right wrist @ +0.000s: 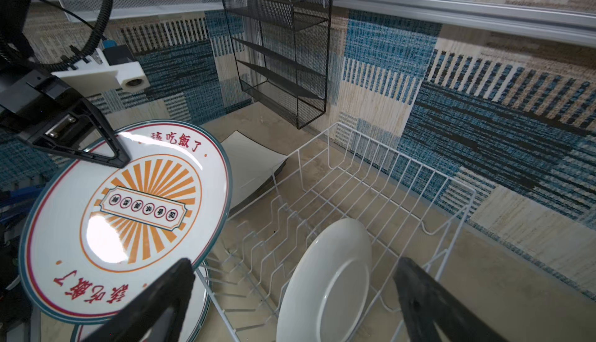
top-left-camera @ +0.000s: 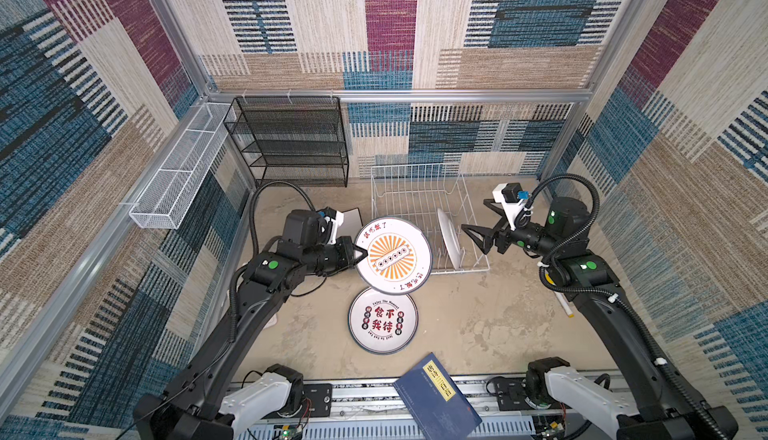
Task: Unload the plates from the dish rack
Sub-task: 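Open the right gripper and carry the plate toward the table stack with the left, then lower the orange-sunburst plate onto the plate stack with the left gripper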
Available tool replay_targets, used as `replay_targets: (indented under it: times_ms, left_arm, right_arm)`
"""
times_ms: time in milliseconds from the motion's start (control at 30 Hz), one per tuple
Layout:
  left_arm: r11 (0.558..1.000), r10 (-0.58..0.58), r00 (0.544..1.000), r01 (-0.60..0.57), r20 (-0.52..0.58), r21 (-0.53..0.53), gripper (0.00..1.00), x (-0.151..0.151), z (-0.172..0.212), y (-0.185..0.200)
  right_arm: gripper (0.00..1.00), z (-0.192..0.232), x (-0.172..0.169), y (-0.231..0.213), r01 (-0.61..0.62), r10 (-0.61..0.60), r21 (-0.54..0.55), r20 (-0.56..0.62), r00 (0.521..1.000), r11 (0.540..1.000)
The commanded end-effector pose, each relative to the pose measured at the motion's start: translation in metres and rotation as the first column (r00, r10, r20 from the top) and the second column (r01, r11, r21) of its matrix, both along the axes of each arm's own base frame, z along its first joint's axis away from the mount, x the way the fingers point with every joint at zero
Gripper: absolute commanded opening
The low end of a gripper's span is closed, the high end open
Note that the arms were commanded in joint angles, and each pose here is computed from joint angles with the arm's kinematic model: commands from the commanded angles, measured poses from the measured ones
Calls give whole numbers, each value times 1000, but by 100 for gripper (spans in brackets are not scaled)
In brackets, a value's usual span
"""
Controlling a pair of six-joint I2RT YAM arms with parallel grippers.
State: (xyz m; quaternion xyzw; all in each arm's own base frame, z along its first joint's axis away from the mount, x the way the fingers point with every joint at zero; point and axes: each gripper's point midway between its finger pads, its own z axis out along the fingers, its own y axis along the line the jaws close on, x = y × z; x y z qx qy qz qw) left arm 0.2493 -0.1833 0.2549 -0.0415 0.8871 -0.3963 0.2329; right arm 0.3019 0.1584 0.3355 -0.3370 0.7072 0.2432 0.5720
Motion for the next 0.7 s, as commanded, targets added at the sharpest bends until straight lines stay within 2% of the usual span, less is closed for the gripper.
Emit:
replay_targets:
  times_ms: [0,100,300,467,667]
  left_arm:
    - [1000,15,1000,-15,-25,-7,0,-19,-8,7]
    - [999,35,998,-34,-48,19,0,-39,-19,19]
    - [993,58,990,-44,-128,106,0,-75,-53,40]
    - [991,54,979,-29,-197,131,0,-88,-84,44]
    - [988,51,968,-14,-247,151,0,-91,-111,44]
  right_arm:
    - [99,-9,-12,8,-82,83,-56,19,996,995]
    - [99,-13,-24,15,-139,141,-61,17,990,988]
    - [99,-38,-44,28,-214,217,-148,7,976,966]
    - [99,-61,-50,42,-252,250,-194,-35,968,948]
    - [99,-70,-46,47,-236,228,-209,-62,972,949]
